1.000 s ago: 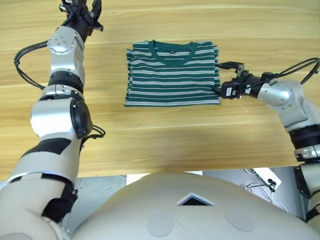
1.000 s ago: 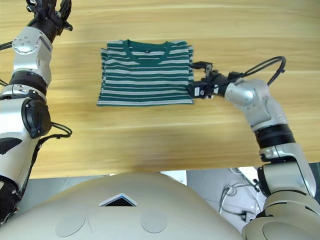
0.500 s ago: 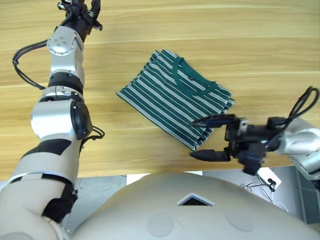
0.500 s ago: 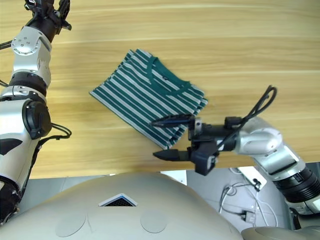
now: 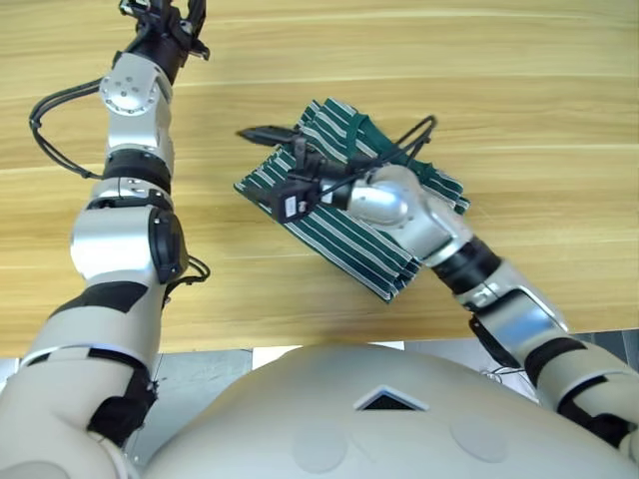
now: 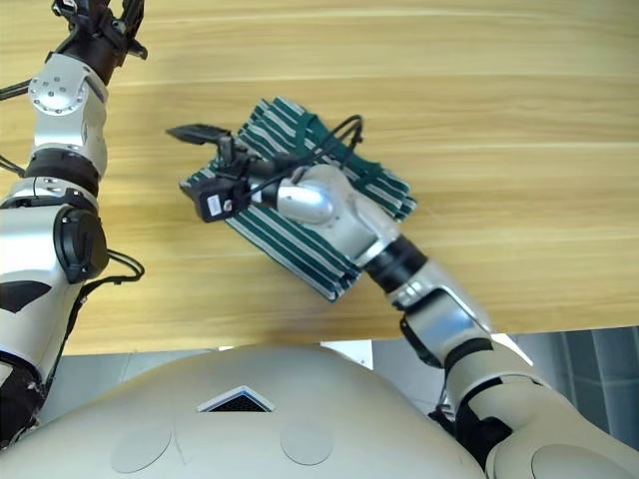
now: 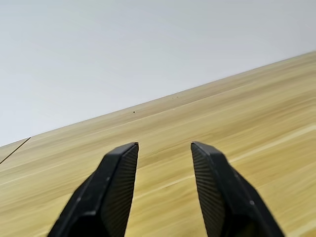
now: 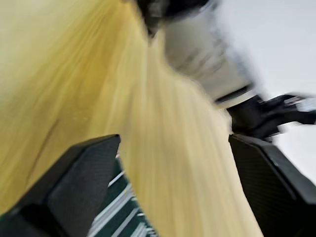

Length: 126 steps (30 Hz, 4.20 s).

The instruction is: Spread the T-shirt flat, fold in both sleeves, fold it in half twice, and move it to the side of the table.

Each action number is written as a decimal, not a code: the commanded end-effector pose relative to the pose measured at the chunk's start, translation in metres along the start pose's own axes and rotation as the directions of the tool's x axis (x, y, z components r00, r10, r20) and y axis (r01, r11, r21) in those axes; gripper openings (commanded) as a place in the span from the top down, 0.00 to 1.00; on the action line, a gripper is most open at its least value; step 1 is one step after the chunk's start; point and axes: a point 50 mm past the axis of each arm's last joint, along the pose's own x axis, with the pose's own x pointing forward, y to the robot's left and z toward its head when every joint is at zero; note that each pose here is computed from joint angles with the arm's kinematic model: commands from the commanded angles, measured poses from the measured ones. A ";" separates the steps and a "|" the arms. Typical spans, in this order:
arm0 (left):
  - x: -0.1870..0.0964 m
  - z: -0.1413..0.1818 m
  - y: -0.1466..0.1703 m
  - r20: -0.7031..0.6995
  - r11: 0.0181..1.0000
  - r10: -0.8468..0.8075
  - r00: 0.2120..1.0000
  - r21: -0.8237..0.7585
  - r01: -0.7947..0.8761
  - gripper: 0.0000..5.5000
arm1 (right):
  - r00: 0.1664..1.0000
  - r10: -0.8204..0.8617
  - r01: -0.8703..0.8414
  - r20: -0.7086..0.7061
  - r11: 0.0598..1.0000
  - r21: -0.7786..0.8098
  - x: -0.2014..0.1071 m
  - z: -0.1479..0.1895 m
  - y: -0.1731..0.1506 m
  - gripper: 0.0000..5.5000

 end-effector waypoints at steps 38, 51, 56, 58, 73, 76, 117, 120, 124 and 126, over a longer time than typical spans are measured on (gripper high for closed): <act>-0.120 0.003 -0.081 -0.059 0.311 -0.912 0.406 0.546 0.778 0.55 | 0.993 0.117 -0.114 -0.021 0.984 0.137 -0.214 -0.016 -0.015 0.25; -0.169 -0.024 -0.102 -0.497 -0.166 -0.850 0.175 0.567 0.807 0.36 | 0.797 0.501 -0.438 -0.336 0.864 0.248 -0.277 0.011 0.067 0.25; -0.167 -0.032 -0.115 -0.504 -0.182 -0.848 0.160 0.563 0.806 0.36 | 0.736 0.494 -0.418 -0.463 0.869 0.264 -0.283 -0.009 0.073 0.25; -0.165 -0.032 -0.120 -0.494 -0.181 -0.855 0.160 0.572 0.800 0.36 | 0.720 0.484 -0.408 -0.497 0.875 0.261 -0.285 -0.014 0.072 0.25; -0.149 -0.036 -0.141 -0.444 -0.174 -0.880 0.169 0.632 0.755 0.35 | 0.704 0.464 -0.396 -0.537 0.885 0.246 -0.279 -0.028 0.076 0.39; -0.149 -0.040 -0.140 -0.468 -0.198 -0.868 0.167 0.633 0.748 0.35 | 0.714 0.466 -0.397 -0.523 0.884 0.247 -0.274 -0.028 0.078 0.50; -0.164 -0.003 -0.123 -0.262 -0.069 -0.958 0.114 0.598 0.799 1.00 | 0.820 0.415 -0.359 -0.394 0.909 0.210 -0.267 -0.005 0.070 1.00; -0.174 0.005 -0.112 -0.229 -0.048 -0.968 0.099 0.561 0.827 1.00 | 0.849 0.401 -0.348 -0.345 0.914 0.208 -0.272 0.008 0.066 1.00; -0.180 0.015 -0.103 -0.172 -0.008 -0.980 0.099 0.532 0.847 1.00 | 0.874 0.379 -0.327 -0.303 0.922 0.209 -0.278 0.021 0.064 1.00; -0.185 0.014 -0.099 -0.177 -0.013 -0.980 0.092 0.517 0.856 1.00 | 0.880 0.369 -0.319 -0.299 0.925 0.205 -0.282 0.024 0.061 1.00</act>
